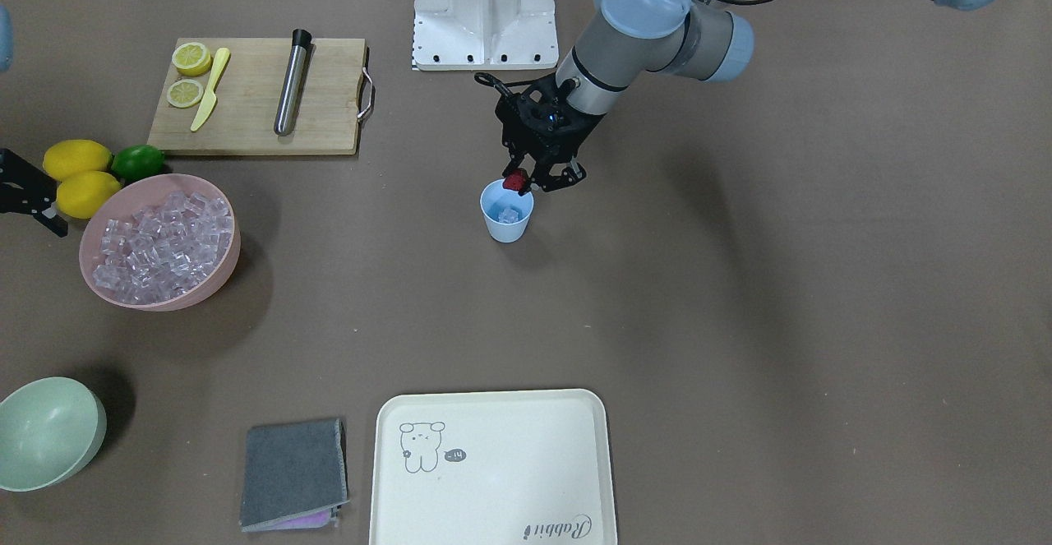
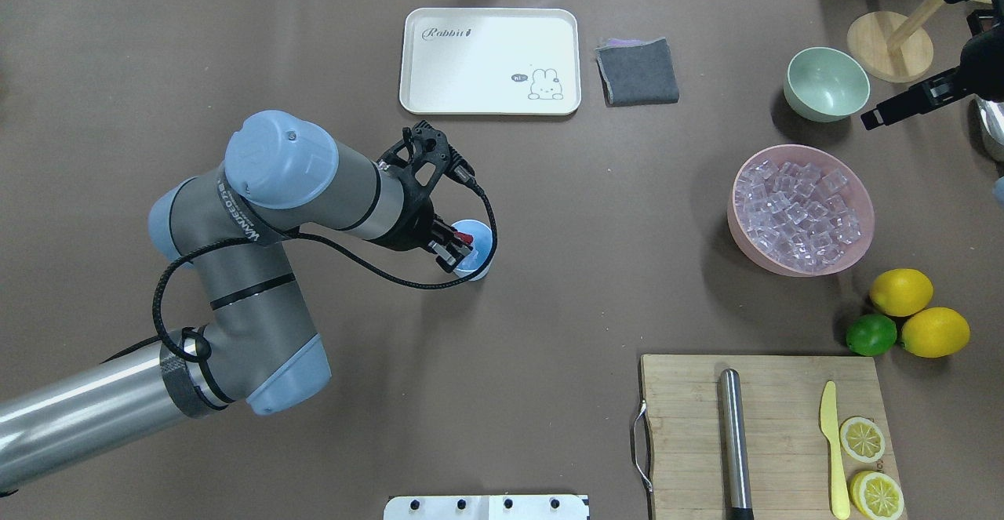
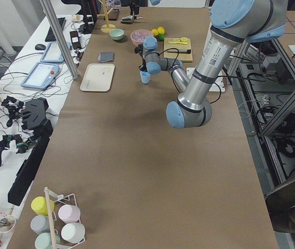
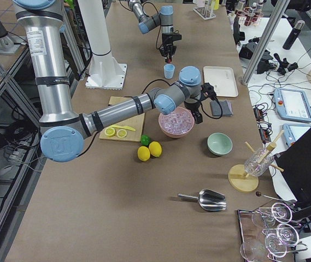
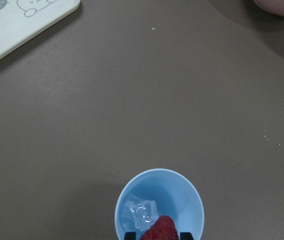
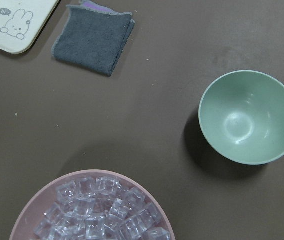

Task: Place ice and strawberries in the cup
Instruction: 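Open the left gripper to drop the strawberry into the cup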

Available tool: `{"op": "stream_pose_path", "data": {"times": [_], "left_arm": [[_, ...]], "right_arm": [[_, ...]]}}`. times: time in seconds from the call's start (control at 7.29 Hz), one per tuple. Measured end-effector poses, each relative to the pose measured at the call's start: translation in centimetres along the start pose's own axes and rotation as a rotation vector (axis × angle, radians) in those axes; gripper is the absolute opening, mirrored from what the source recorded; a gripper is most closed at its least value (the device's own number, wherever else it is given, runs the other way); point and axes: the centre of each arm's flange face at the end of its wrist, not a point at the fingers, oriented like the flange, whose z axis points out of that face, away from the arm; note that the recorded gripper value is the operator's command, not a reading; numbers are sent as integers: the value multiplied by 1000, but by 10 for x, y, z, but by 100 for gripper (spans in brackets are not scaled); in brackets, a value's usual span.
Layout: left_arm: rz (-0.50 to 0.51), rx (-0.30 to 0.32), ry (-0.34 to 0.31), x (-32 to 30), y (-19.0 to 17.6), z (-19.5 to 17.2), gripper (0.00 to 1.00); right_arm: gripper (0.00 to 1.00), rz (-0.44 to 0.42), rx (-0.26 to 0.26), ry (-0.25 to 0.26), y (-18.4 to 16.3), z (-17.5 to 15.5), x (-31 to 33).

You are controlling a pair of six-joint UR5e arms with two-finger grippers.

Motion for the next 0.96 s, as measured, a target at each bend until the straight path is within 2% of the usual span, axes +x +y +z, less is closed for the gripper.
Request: {"op": "stream_pose_path", "data": {"times": [0.14,0.27,0.41,0.69,0.96], "left_arm": [[1,-2,0,2,0,3,0],[1,-5,-1,2,1,5,34],[3,-3,0,1,1,7,96],[6,29,2,-2,-1,12,97],[-39,56,11,-1,-3,11,97]], "right_arm": [[100,-1,0,1,0,0,0],[100,-2,-1,1,0,1,1],[100,-4,-2,1,0,1,1],[100,-5,-3,2,-1,2,2],[100,-4,-2,2,-1,1,4]]}}
